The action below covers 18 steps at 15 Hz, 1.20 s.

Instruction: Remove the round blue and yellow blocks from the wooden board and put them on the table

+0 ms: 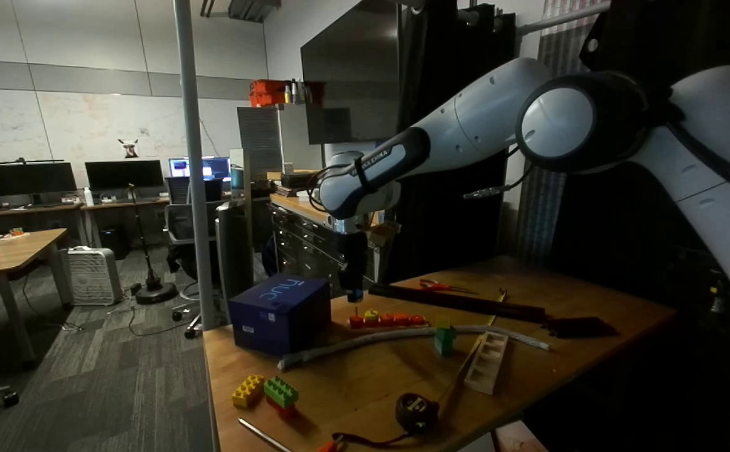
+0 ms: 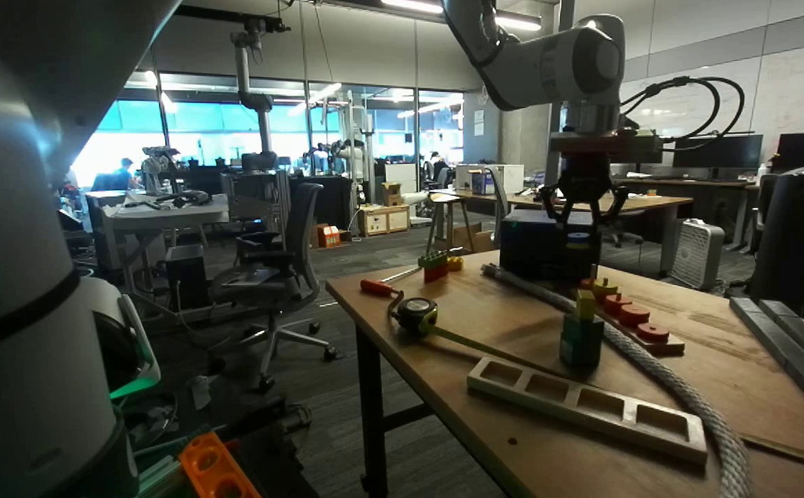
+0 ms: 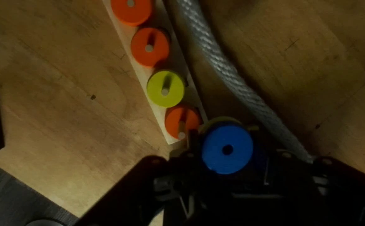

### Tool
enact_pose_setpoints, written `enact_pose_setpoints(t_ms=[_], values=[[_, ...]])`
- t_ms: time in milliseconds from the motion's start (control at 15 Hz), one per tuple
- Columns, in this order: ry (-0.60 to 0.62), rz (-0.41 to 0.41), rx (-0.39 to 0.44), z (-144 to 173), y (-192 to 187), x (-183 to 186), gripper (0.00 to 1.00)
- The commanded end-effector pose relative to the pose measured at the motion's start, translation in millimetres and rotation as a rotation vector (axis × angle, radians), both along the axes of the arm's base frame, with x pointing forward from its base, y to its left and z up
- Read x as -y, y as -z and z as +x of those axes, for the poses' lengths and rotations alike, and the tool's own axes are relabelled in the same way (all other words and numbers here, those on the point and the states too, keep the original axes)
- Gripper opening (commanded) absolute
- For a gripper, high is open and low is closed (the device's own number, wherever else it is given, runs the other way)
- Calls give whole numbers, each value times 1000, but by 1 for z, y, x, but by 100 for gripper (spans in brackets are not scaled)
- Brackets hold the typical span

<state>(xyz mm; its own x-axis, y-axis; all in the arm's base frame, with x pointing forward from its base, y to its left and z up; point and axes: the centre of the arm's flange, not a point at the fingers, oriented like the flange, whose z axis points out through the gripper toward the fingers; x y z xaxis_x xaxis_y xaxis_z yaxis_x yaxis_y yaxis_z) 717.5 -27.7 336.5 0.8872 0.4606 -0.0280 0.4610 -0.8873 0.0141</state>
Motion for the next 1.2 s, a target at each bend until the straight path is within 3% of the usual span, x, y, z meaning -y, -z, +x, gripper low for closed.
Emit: enact_pose_setpoints(t_ms=[0, 533, 1133], values=[[50, 27, -46, -49, -10, -15, 24], [87, 108, -110, -104, 21, -36, 24], [110, 93, -50, -128, 79, -32, 24]])
